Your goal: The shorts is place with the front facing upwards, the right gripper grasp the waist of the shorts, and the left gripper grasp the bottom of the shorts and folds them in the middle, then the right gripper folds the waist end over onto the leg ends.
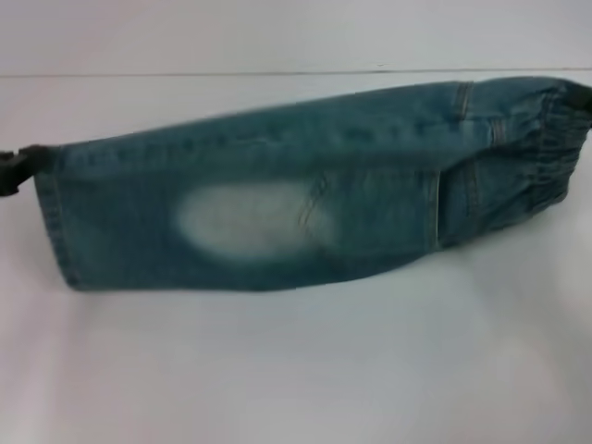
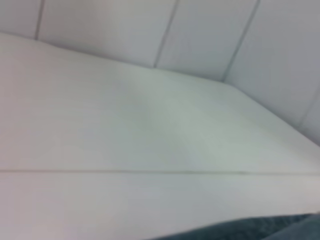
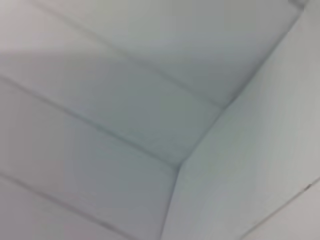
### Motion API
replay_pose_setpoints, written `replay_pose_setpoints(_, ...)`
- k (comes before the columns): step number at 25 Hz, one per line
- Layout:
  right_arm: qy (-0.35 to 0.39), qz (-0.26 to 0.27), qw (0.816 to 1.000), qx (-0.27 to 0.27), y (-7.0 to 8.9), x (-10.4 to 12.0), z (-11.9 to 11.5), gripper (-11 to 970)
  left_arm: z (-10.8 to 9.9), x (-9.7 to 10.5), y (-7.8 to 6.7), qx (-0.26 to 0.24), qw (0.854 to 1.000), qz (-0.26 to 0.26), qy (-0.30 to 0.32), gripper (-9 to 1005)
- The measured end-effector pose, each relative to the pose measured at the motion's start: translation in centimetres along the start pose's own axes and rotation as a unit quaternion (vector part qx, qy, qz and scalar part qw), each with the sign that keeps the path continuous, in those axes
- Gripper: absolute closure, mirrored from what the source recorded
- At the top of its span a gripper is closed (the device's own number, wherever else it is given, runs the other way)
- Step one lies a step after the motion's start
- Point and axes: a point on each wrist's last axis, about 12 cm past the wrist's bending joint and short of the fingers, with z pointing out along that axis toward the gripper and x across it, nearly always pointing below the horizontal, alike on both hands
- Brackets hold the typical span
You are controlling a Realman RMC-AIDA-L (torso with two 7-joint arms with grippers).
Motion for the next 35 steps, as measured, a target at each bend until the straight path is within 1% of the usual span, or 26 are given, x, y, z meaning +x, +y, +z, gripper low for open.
replay_pose_setpoints(4,-0.031,0.012,0.999,0.015,-0.4,-0.1,0.9,878,1.8,-0.3,0.3,-0.003,1.000,-0.012,-0.011,879)
replay_pose_setpoints(9,-0.065,0.024,0.997,0.036,-1.0,0.0,1.8,865,3.9,-0.6,0.3,-0.003,1.000,-0.014,-0.012,875)
replay_pose_setpoints(14,-0.086,0.016,0.993,0.083,-1.9,-0.2,2.6,852,6.3,-0.7,0.2,-0.018,1.000,-0.006,-0.002,871)
replay_pose_setpoints(17,-0.093,-0.002,0.988,0.121,-2.6,-0.4,3.3,844,7.6,-0.6,-0.2,-0.037,0.999,0.011,-0.002,869)
replay_pose_setpoints(21,-0.086,-0.042,0.984,0.152,-2.9,-0.6,4.6,833,8.8,-0.6,-0.8,-0.049,0.998,0.036,-0.005,866)
replay_pose_setpoints(23,-0.074,-0.069,0.981,0.164,-2.9,-0.6,5.2,790,9.1,-0.6,-0.9,-0.053,0.998,0.041,-0.005,864)
replay_pose_setpoints(26,-0.064,-0.095,0.978,0.174,-3.0,-0.6,5.3,724,9.1,-0.6,-1.0,-0.051,0.998,0.040,-0.008,862)
replay_pose_setpoints(28,-0.062,-0.100,0.977,0.177,-3.1,-0.6,5.1,681,8.9,-0.6,-1.0,-0.046,0.998,0.036,-0.013,800)
replay_pose_setpoints(32,-0.056,-0.097,0.975,0.191,-3.7,-0.6,3.8,594,8.5,-0.3,-1.1,-0.035,0.999,0.029,-0.016,675)
replay_pose_setpoints(35,-0.059,-0.099,0.971,0.209,-4.3,-0.8,2.5,472,8.4,0.0,-1.2,-0.027,0.999,0.027,-0.014,531)
